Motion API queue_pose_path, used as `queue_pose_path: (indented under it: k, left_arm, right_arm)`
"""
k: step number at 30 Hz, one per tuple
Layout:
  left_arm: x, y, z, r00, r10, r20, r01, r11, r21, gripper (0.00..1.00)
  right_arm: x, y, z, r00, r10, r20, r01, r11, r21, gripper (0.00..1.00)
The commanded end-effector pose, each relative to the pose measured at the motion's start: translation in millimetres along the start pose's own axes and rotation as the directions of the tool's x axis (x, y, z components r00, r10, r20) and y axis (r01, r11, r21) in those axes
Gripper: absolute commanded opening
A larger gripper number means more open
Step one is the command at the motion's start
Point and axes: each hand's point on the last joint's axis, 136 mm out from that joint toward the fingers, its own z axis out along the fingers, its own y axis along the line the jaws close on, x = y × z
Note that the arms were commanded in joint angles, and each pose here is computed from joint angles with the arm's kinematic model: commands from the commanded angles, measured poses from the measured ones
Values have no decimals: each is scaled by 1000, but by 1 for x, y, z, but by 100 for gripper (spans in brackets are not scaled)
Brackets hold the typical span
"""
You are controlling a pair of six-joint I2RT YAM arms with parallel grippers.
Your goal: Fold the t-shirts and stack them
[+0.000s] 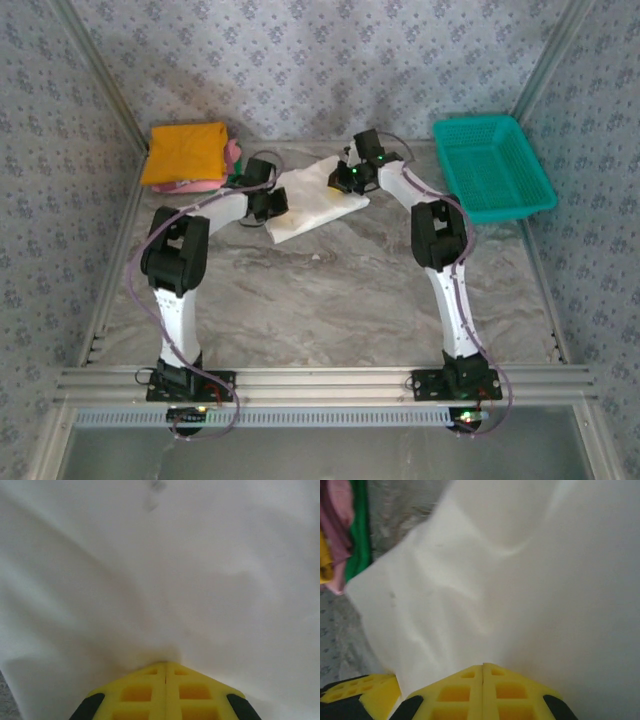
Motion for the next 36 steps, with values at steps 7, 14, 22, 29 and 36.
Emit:
queue_pose_path:
  k: [7, 14, 22, 29, 36]
  left_arm:
    - [13, 7, 30, 998, -53, -24, 53, 999, -9, 0]
    - [6, -33, 38, 967, 233, -107, -223, 970, 96, 0]
    - [-19, -39, -16, 973, 229, 12, -229, 972, 47, 0]
    - [-15, -50, -74, 966, 221, 137, -233, 969, 78, 0]
    - [34, -136, -42, 937, 345, 46, -329, 836, 440, 0]
  right_arm:
    - [19, -71, 10, 987, 155, 44, -158, 984, 78, 0]
    - [63, -97, -21, 959, 254, 125, -272, 949, 159, 0]
    - [50, -60, -53, 969, 184, 163, -198, 977, 78, 0]
    - [45, 3, -88, 984, 75, 160, -55, 990, -126, 0]
    - [94, 37, -56, 998, 56, 19, -50, 970, -238, 0]
